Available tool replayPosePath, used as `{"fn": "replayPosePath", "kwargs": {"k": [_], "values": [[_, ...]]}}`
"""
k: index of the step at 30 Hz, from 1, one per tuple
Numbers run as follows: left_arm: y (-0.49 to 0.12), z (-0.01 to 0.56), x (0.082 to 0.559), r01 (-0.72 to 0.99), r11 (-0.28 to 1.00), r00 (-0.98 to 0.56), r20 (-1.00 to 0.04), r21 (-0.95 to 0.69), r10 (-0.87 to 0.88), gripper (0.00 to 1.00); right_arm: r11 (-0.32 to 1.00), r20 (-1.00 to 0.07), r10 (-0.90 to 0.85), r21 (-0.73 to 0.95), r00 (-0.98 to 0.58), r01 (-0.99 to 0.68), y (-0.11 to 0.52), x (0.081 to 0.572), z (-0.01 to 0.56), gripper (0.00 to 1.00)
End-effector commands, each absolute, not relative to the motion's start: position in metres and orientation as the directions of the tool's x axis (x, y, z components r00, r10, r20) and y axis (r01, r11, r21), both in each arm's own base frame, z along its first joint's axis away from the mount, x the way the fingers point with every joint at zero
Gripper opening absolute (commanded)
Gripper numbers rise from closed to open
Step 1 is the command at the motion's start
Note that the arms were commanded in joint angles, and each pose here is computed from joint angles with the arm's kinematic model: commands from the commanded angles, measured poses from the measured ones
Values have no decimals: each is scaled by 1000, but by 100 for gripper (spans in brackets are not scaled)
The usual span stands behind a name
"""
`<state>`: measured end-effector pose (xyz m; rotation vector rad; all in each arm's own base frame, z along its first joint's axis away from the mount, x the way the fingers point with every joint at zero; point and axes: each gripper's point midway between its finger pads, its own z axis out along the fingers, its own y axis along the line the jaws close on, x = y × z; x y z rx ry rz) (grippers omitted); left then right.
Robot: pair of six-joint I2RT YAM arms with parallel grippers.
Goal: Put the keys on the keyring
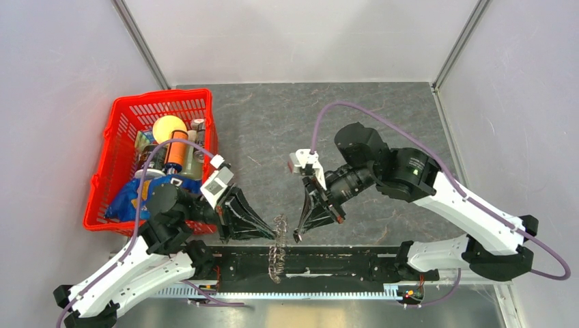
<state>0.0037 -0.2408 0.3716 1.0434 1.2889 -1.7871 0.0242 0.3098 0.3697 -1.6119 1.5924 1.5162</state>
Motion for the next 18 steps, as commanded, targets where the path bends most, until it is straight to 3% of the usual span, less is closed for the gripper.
{"fn": "replayPosePath", "kwargs": {"k": [1, 18], "values": [[-238, 392, -2, 876, -313, -417, -902, -366, -113, 2, -320, -892, -419, 317, -167, -893, 316, 13, 386, 0], [-241, 391, 2, 873, -305, -430, -896, -381, -111, 2, -287, -896, -426, 268, -128, -919, 331, 17, 391, 0]]}}
